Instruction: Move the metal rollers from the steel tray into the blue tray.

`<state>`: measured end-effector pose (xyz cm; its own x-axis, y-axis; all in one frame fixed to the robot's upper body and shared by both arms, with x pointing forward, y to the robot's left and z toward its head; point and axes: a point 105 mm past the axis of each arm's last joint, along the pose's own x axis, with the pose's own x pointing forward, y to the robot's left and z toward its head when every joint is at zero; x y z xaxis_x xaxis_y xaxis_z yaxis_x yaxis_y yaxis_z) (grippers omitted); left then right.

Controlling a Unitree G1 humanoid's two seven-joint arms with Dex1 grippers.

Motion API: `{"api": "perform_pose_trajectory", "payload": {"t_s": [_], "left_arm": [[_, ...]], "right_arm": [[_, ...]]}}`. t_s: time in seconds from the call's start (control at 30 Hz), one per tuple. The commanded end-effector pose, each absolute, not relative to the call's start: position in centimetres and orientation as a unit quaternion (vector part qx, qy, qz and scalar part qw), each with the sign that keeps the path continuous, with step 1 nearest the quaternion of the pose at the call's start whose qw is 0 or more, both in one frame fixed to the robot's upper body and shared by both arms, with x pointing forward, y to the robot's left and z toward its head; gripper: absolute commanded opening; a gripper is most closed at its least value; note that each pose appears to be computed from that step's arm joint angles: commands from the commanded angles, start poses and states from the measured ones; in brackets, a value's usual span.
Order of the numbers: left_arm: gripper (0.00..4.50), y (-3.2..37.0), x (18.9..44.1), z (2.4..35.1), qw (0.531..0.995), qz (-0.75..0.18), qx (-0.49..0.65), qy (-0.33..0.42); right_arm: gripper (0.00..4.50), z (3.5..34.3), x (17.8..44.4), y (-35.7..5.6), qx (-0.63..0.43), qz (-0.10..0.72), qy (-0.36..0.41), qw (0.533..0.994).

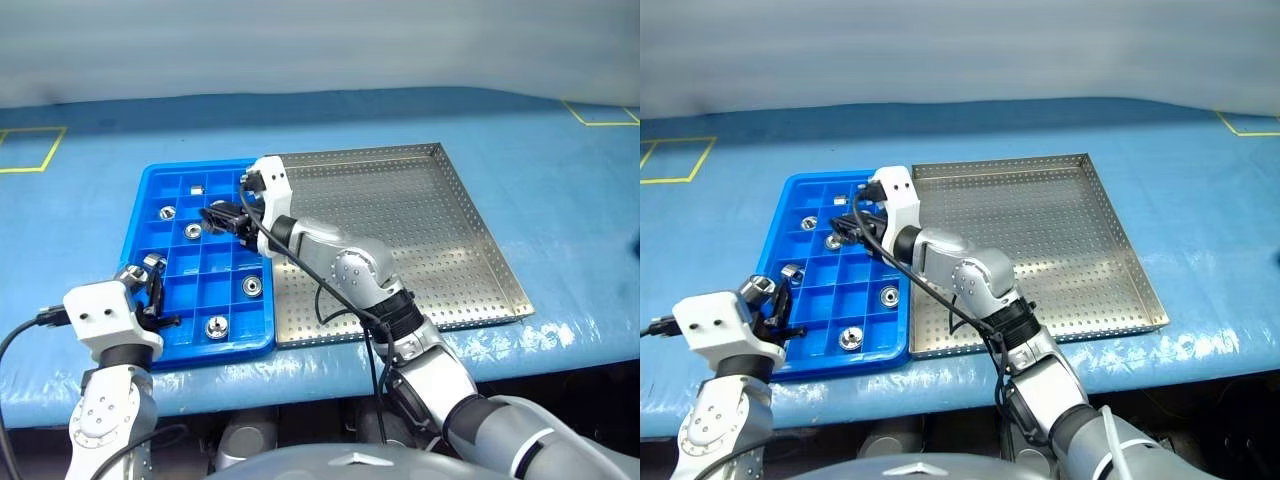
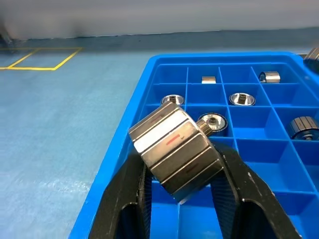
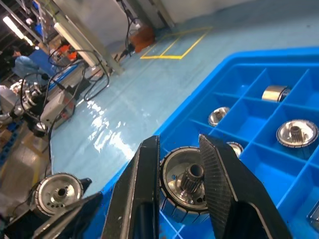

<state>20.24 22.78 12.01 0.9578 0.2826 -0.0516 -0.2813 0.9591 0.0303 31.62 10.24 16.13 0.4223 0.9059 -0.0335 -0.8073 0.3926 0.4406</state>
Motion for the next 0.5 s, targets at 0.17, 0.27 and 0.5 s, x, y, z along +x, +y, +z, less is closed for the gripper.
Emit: {"api": "perform_pose_trajectory", "payload": {"t_s": [0.17,0.27,0.5], "left_arm": [[1.35,22.1,19.9,12.4,0.991,0.132,0.017,-0.005],[1.35,21.8,20.1,12.0,0.992,0.128,0.013,-0.004],[1.35,21.4,20.9,11.1,0.993,0.114,0.005,0.004]], "right_arm": [[0.82,15.7,29.9,13.1,0.185,0.561,0.132,0.796],[0.82,14.3,30.0,13.4,0.164,0.561,0.147,0.798],[0.82,12.1,30.7,13.7,0.149,0.549,0.172,0.804]]}}
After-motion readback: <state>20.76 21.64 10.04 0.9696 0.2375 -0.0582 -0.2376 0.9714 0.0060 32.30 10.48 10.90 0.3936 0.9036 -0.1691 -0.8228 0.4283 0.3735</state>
